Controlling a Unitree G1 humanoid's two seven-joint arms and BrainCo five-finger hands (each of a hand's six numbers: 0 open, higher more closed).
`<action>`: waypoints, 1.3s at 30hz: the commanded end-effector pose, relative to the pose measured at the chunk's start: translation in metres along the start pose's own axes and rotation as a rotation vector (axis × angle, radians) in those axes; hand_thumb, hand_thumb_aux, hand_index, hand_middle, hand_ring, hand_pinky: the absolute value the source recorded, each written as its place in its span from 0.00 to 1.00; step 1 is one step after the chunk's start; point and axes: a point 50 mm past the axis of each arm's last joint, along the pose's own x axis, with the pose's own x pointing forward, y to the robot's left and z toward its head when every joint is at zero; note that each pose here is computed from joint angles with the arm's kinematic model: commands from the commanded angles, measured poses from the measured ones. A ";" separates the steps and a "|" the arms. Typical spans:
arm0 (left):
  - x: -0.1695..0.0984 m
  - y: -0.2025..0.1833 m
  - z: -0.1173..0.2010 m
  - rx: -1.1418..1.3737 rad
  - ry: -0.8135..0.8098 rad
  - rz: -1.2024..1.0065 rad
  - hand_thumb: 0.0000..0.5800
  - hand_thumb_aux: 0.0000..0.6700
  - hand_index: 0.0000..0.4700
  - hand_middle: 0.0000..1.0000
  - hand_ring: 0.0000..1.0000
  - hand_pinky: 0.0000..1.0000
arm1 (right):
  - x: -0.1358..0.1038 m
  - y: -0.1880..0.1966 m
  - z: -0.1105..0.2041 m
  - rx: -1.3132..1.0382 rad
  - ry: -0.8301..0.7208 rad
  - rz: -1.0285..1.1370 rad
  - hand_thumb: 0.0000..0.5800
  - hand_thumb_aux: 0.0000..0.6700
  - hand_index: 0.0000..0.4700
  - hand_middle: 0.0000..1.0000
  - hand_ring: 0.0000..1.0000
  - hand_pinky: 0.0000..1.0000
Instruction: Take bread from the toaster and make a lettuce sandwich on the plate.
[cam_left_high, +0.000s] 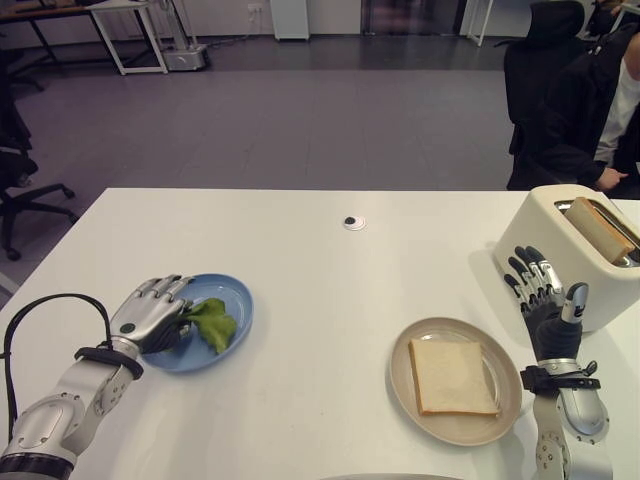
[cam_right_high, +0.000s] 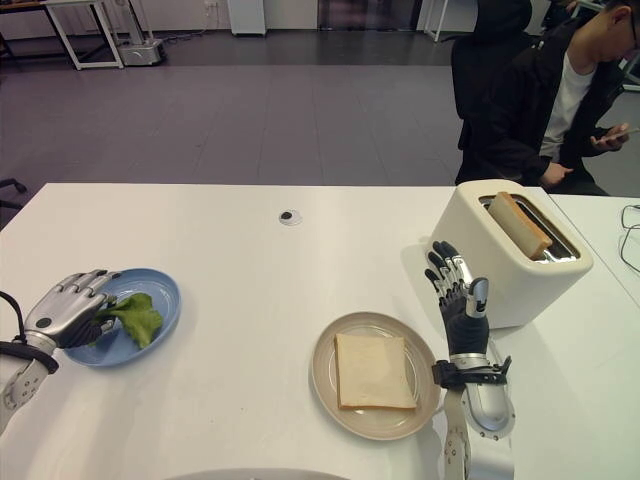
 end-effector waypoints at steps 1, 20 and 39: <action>0.001 0.018 0.006 -0.020 -0.025 0.043 1.00 1.00 1.00 0.00 0.00 0.00 | -0.001 0.001 -0.001 -0.004 0.017 0.004 0.00 0.00 0.00 0.00 0.00 0.00; 0.031 0.064 0.269 -0.484 -0.810 0.098 1.00 1.00 1.00 0.00 0.00 0.00 | 0.012 -0.006 0.013 -0.002 -0.027 0.006 0.00 0.00 0.00 0.00 0.00 0.00; 0.044 0.050 0.331 -0.210 -0.956 0.173 0.00 0.00 0.00 0.00 0.00 0.00 | 0.014 0.000 0.009 0.017 -0.023 0.001 0.00 0.00 0.00 0.00 0.00 0.00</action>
